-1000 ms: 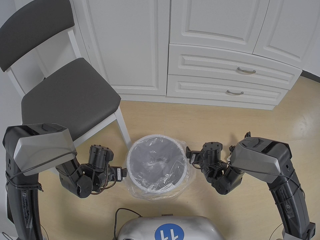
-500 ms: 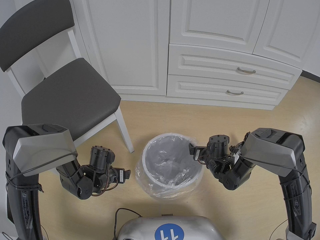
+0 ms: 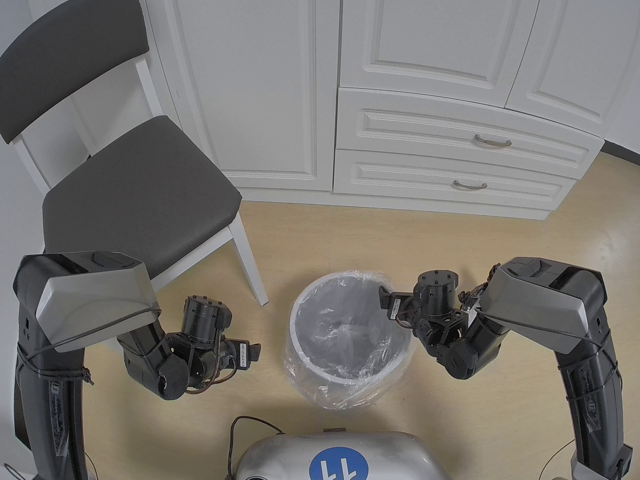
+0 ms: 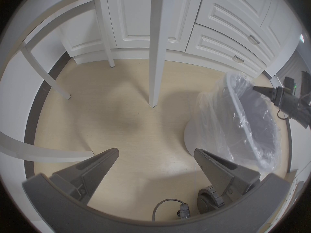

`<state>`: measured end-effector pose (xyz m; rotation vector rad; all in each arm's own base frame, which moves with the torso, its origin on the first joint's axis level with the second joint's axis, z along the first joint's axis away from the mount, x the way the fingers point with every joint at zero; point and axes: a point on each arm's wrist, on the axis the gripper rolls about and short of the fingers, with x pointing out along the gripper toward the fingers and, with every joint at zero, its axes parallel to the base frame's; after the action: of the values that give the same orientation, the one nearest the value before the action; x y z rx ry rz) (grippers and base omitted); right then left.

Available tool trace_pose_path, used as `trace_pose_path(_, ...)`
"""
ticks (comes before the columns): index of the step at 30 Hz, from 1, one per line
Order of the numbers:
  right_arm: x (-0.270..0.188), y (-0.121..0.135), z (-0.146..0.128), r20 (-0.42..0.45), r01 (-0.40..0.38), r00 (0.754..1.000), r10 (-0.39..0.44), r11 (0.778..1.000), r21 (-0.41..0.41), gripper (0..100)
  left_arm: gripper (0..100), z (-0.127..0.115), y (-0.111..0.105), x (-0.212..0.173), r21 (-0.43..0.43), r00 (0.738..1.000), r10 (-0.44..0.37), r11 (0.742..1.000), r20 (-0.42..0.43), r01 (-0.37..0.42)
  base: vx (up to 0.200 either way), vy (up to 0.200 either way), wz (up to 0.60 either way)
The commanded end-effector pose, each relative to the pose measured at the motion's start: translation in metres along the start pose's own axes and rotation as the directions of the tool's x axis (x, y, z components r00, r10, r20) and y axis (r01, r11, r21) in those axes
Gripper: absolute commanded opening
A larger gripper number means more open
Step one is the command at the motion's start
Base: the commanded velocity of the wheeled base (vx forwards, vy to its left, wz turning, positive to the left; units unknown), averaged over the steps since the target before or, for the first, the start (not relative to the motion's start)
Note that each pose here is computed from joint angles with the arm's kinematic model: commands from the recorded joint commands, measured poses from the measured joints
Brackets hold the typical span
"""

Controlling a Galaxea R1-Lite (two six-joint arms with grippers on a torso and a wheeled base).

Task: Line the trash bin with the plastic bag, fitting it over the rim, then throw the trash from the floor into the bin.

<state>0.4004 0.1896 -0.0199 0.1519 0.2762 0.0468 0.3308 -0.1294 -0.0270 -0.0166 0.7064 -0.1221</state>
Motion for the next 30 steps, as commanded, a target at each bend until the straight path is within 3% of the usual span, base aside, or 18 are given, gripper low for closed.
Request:
trace_pose_path(1, -0.018, 0.011, 0.022, 0.03, -0.027, 0.999, 0.026, 1.0, 0.007, 100, 100, 0.002, -0.001, -0.004, 0.003, 1.0, -0.001, 1.0, 0.008, 0.001, 0.0, 0.0, 0.0)
trace_pose_path(6, -0.041, 0.029, 0.028, 0.008, -0.064, 0.998, 0.064, 0.998, -0.012, 100, 100, 0.003, -0.003, -0.007, 0.005, 1.0, -0.005, 1.0, 0.015, 0.005, 0.0, 0.0, 0.0)
trace_pose_path(11, -0.051, 0.039, 0.026, -0.019, -0.041, 0.999, 0.04, 0.998, -0.04, 100, 100, 0.004, -0.005, -0.009, 0.008, 1.0, -0.009, 1.0, 0.019, 0.009, 0.0, 0.0, 0.0)
trace_pose_path(14, -0.056, 0.044, 0.012, -0.075, -0.03, 0.997, 0.024, 0.997, -0.078, 100, 100, 0.004, -0.007, -0.012, 0.014, 1.0, -0.016, 1.0, 0.02, 0.015, 0.0, 0.0, 0.0)
trace_pose_path(16, -0.058, 0.043, -0.01, -0.16, -0.004, 0.987, -0.021, 0.989, -0.149, 100, 100, 0.003, -0.009, -0.015, 0.019, 1.0, -0.021, 1.0, 0.018, 0.021, 0.0, 0.0, 0.0)
trace_pose_path(21, -0.067, 0.042, -0.025, -0.237, 0.002, 0.97, -0.054, 0.976, -0.216, 100, 100, 0.005, -0.01, -0.019, 0.019, 0.999, -0.026, 0.999, 0.028, 0.025, 0.0, 0.0, 0.0)
trace_pose_path(30, -0.067, 0.036, -0.049, -0.288, 0.003, 0.953, -0.095, 0.952, -0.306, 100, 100, 0.006, -0.01, -0.019, 0.019, 0.999, -0.025, 1.0, 0.03, 0.024, 0.0, 0.0, 0.0)
